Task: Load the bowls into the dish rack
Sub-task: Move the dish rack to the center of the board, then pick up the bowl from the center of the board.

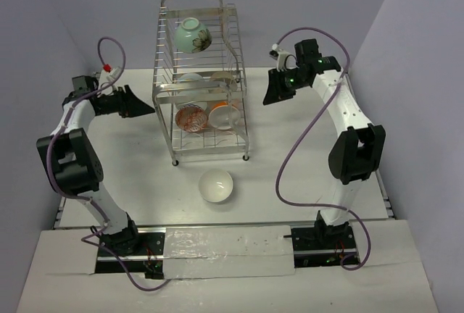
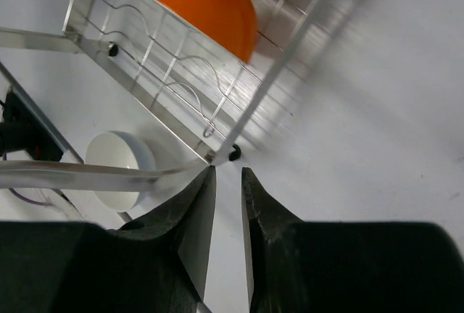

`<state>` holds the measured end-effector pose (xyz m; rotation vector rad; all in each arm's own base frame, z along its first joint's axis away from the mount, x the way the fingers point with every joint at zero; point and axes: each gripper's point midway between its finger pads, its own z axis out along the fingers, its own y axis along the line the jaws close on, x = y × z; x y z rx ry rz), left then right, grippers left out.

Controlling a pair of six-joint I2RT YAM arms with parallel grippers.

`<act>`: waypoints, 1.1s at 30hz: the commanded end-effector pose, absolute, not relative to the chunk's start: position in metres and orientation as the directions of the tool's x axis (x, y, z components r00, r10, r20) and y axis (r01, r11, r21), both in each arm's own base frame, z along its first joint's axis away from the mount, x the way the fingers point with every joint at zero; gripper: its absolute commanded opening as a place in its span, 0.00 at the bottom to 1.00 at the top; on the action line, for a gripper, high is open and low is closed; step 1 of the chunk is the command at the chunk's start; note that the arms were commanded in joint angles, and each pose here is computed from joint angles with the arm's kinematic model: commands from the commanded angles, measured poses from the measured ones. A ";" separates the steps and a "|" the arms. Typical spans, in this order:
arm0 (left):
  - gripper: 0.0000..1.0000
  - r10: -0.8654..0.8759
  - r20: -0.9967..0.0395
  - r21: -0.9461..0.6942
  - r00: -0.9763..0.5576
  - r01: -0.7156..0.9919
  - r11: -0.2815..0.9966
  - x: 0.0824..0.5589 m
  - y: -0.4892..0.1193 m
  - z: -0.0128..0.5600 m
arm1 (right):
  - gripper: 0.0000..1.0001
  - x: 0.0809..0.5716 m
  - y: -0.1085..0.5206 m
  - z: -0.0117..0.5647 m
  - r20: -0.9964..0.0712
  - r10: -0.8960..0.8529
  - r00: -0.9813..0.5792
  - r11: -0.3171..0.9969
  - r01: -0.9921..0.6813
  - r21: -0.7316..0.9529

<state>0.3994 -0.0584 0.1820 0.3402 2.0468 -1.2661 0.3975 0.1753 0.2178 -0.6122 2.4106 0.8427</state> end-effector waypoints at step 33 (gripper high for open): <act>0.98 0.045 -0.885 -0.184 -0.463 0.438 0.880 0.272 0.010 0.136 | 0.44 0.179 0.171 0.155 -0.550 -0.723 -0.418 0.458 -0.886 0.071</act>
